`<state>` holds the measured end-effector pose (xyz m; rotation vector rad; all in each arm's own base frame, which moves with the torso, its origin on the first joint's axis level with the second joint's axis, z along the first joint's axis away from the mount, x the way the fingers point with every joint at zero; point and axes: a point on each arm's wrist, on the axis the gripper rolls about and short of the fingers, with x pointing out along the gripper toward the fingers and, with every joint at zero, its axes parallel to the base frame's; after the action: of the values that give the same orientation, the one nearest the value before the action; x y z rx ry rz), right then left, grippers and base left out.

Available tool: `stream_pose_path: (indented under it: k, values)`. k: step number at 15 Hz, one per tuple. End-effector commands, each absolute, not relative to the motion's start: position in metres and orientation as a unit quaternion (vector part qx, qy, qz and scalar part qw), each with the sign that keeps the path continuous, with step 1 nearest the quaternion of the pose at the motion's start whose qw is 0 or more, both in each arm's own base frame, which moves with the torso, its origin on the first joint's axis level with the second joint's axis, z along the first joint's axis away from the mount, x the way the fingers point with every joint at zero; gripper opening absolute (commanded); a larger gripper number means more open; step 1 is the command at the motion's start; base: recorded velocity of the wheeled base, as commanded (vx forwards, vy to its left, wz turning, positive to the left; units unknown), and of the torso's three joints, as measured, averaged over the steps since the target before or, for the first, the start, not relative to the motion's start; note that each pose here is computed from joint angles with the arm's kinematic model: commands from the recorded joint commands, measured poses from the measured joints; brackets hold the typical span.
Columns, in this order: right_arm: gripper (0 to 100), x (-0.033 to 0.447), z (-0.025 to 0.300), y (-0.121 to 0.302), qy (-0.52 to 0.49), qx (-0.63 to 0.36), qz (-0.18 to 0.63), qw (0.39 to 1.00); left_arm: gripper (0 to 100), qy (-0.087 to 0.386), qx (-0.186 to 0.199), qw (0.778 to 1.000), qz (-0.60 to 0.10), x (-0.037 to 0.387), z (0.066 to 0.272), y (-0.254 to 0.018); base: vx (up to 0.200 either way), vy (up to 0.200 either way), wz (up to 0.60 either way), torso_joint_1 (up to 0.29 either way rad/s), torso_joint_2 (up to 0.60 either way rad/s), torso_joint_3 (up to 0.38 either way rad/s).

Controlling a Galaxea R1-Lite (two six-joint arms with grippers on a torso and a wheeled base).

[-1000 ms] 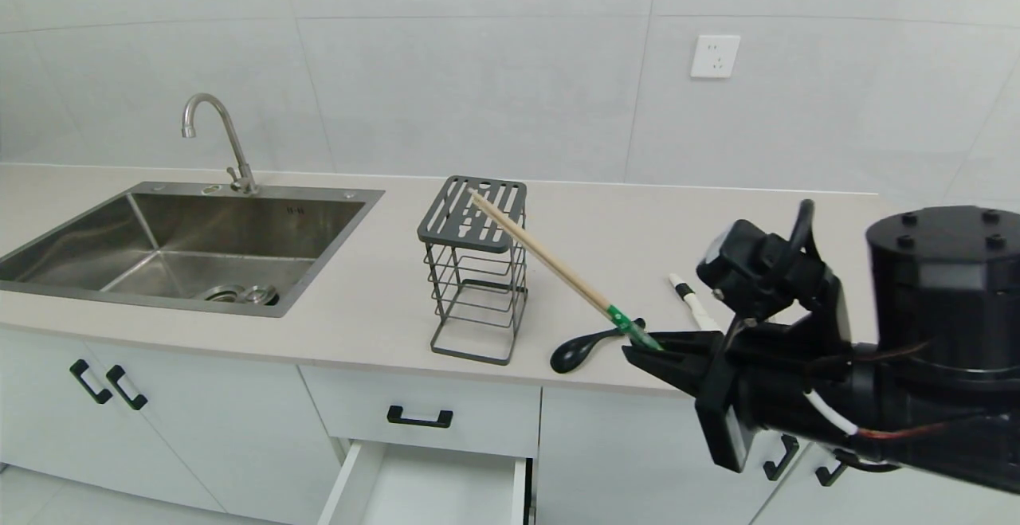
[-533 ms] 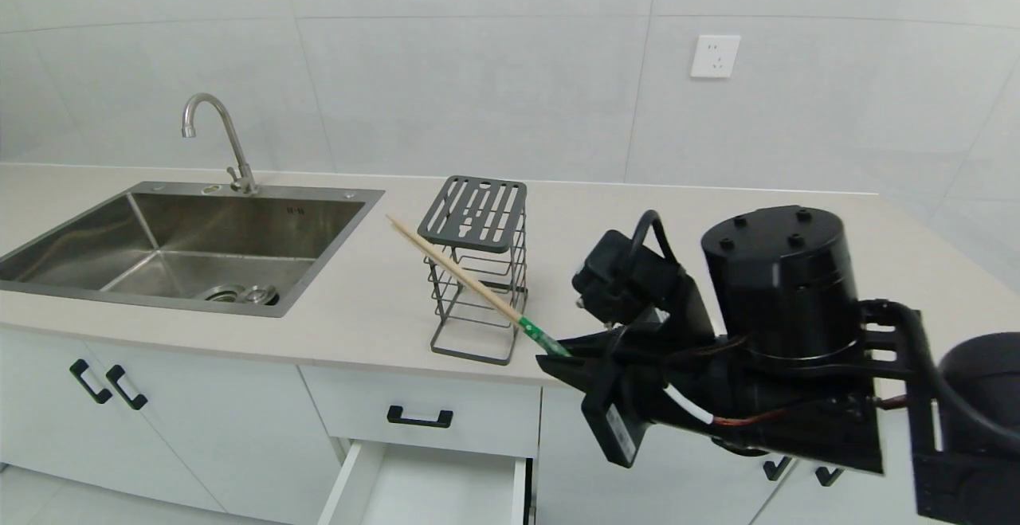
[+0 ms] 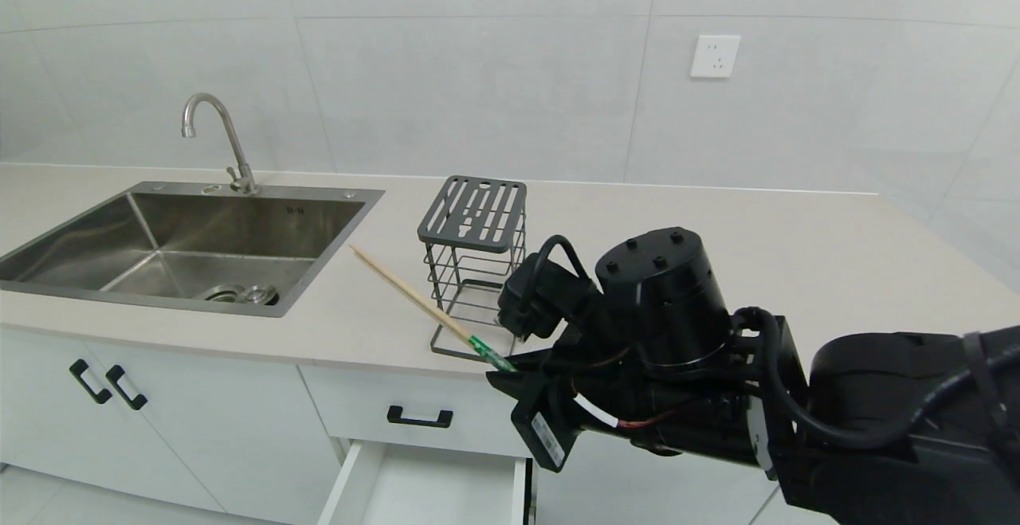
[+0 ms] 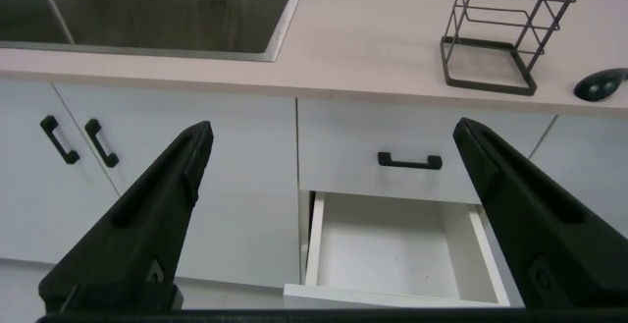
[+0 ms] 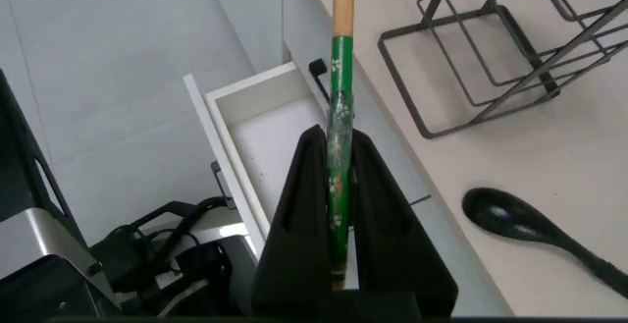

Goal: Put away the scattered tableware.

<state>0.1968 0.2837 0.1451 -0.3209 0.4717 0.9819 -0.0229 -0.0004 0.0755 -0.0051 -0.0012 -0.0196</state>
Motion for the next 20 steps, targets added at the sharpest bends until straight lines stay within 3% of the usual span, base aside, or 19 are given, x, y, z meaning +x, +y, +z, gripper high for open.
stream_pose_path:
  k: [1,10,20]
  values:
    - [0,0.195,0.138,0.298,0.229,-0.152,0.477,0.835,100,0.000,-0.002,1.000,-0.010,-0.023,0.075,0.000,0.000,0.000,0.00,0.000,0.00,0.000]
    - [0,0.213,0.098,0.326,0.250,-0.183,0.513,0.800,100,0.000,-0.003,1.000,-0.010,-0.023,0.075,0.000,0.000,0.000,0.00,0.000,0.00,0.000]
    - [0,0.225,0.086,0.351,0.222,-0.214,0.527,0.792,100,0.000,-0.003,1.000,-0.010,-0.023,0.075,0.000,0.000,0.000,0.00,-0.171,0.33,0.165]
